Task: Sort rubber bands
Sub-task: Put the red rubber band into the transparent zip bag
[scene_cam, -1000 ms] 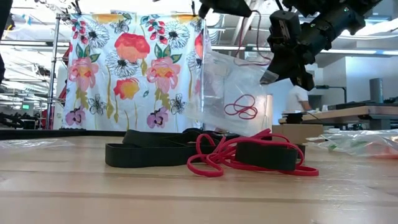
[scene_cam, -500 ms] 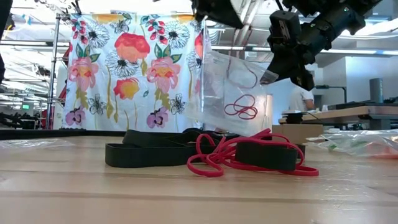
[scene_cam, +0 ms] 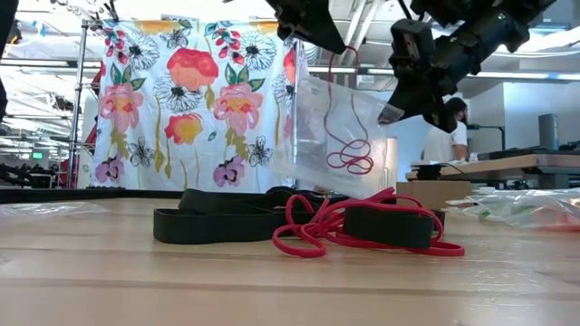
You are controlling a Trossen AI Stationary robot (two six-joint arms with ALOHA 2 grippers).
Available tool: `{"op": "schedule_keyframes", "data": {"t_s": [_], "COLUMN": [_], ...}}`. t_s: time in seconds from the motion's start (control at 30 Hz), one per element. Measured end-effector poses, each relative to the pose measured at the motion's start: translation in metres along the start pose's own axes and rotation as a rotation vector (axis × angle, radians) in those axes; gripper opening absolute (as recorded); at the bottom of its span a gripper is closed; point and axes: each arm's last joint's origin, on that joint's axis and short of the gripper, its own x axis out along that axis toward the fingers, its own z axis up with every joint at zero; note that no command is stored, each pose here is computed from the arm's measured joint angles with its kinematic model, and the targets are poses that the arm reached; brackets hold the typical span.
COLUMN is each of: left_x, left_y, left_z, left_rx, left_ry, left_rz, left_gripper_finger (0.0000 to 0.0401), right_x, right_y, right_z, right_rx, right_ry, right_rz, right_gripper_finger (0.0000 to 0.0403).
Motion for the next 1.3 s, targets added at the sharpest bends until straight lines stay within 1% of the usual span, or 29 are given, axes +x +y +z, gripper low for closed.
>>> {"op": "schedule_keyframes", "data": {"t_s": [0.2,0.27,0.33,0.4,0.47,0.57,0.67,0.77,0.83,0.97,1.03,1.1,1.2,1.3], "left_x": [0.012,0.016,0.021,0.024,0.027,0.024,0.014,-0.001,-0.011,-0.018,-0.017,-0.013,-0.002,0.008], "left_y": [-0.004,-0.004,-0.006,-0.008,-0.015,-0.036,-0.06,-0.087,-0.104,-0.129,-0.137,-0.14,-0.142,-0.138], "left_z": [-0.006,-0.006,-0.009,-0.012,-0.014,-0.014,-0.014,-0.021,-0.029,-0.052,-0.065,-0.074,-0.09,-0.095], "left_rx": [0.009,0.004,-0.028,-0.054,-0.066,-0.062,-0.058,-0.004,0.048,0.105,0.127,0.115,0.093,0.044], "left_ry": [0.029,0.026,0.044,0.063,0.079,0.075,0.076,0.124,0.162,0.164,0.16,0.129,0.098,0.049], "left_rz": [0.015,0.032,0.034,0.014,-0.039,-0.115,-0.131,-0.096,-0.046,0.067,0.123,0.153,0.15,0.145], "left_gripper_finger": [0.0081,0.0098,0.0109,0.0114,0.0115,0.0111,0.0105,0.0098,0.0094,0.0091,0.0091,0.0091,0.0091,0.0091], "right_x": [0.0,0.0,0.0,0.0,0.0,0.0,0.0,-0.001,-0.001,-0.001,-0.001,-0.001,-0.001,-0.001], "right_y": [-0.002,-0.003,-0.003,-0.003,-0.003,-0.003,-0.006,-0.011,-0.013,-0.015,-0.014,-0.013,-0.011,-0.01], "right_z": [0.002,0.002,0.001,0.001,0.001,0.001,0.002,0.002,0.001,0.001,0.002,0.003,0.006,0.007], "right_rx": [-0.002,-0.003,-0.004,-0.008,-0.011,-0.014,-0.027,-0.021,-0.018,-0.014,-0.013,-0.013,-0.013,-0.013], "right_ry": [-0.006,-0.002,0.002,0.002,0.003,0.006,0.008,0.028,0.043,0.047,0.038,0.024,0.0,-0.012], "right_rz": [-0.009,-0.012,-0.015,-0.015,-0.016,-0.02,-0.032,-0.063,-0.082,-0.091,-0.083,-0.072,-0.051,-0.041], "right_gripper_finger": [0.0,0.0,0.0,0.0,0.0,0.0,0.0,0.0,0.0,0.0,0.0,0.0,0.0,0.0]}}
